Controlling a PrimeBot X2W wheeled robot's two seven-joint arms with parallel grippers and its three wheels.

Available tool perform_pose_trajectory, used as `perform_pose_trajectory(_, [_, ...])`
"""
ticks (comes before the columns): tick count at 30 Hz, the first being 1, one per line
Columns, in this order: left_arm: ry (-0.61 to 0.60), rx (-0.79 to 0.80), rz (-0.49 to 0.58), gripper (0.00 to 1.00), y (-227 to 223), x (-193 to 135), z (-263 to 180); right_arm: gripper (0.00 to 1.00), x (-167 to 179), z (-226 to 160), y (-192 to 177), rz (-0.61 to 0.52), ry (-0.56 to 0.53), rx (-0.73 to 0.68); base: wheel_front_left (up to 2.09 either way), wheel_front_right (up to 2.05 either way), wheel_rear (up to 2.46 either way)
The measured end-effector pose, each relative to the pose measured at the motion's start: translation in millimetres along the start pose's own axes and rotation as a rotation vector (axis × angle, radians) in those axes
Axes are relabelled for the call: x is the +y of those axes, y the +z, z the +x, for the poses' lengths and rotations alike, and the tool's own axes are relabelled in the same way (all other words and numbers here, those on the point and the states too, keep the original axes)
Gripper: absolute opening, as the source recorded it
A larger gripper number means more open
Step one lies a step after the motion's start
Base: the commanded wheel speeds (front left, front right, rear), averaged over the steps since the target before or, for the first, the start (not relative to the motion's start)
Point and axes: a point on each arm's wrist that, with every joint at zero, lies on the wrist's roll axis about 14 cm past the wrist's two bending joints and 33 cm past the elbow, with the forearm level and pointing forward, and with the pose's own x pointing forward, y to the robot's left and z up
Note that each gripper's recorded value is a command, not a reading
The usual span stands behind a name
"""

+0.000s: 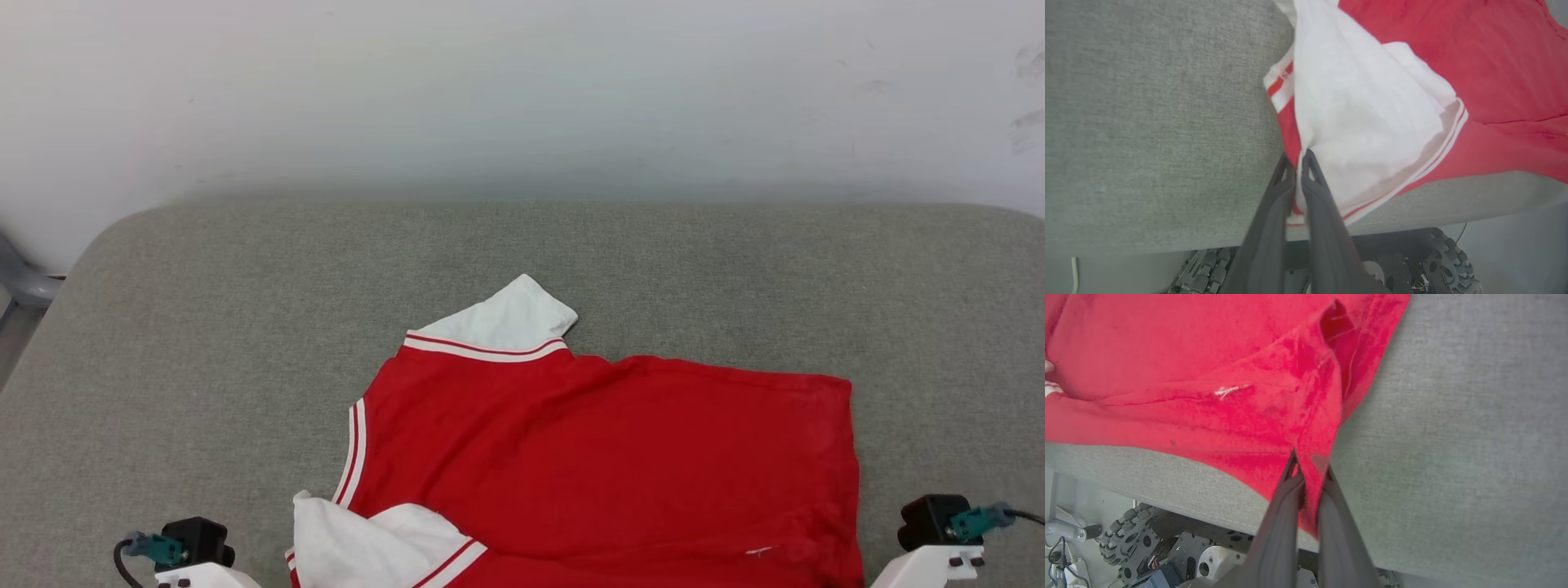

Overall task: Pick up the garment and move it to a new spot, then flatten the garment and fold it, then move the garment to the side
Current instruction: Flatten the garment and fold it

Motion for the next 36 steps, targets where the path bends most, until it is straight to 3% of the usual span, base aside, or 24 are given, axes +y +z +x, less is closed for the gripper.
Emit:
perform_pose_trajectory(1, [-0.002,-0.004,-0.004,0.39,-1,-1,2,0.93,-1,1,-5,0.009,-0.002,0.006,0.0,0.0,0.0])
perform_pose_trajectory(2, [-0.006,-0.003,-0.014,0.72,-3,-4,4,1.0,-1,2,-7,0.019,-0.003,-0.002,0.0,0.0,0.0])
perform_pose_trajectory(3, [-0.014,0.002,-0.018,1.0,-5,-6,6,1.0,0,4,-8,0.02,-0.003,-0.011,0.0,0.0,0.0])
perform_pose_trajectory(11, [-0.022,-0.174,0.077,1.0,43,-14,15,1.0,1,-5,44,-0.002,-0.026,-0.344,0.0,0.0,0.0])
perform_pose_trajectory(21, [-0.068,-0.617,0.24,1.0,139,-56,5,1.0,-6,-33,112,-0.071,-0.105,-0.713,0.0,0.0,0.0])
perform_pose_trajectory(28, [-0.114,-0.789,0.317,1.0,188,-84,17,1.0,-9,-31,153,-0.087,-0.137,-0.826,0.0,0.0,0.0])
perform_pose_trajectory(36, [-0.183,-0.742,0.338,1.0,217,-99,72,1.0,-15,-16,180,-0.094,-0.158,-0.861,0.0,0.0,0.0])
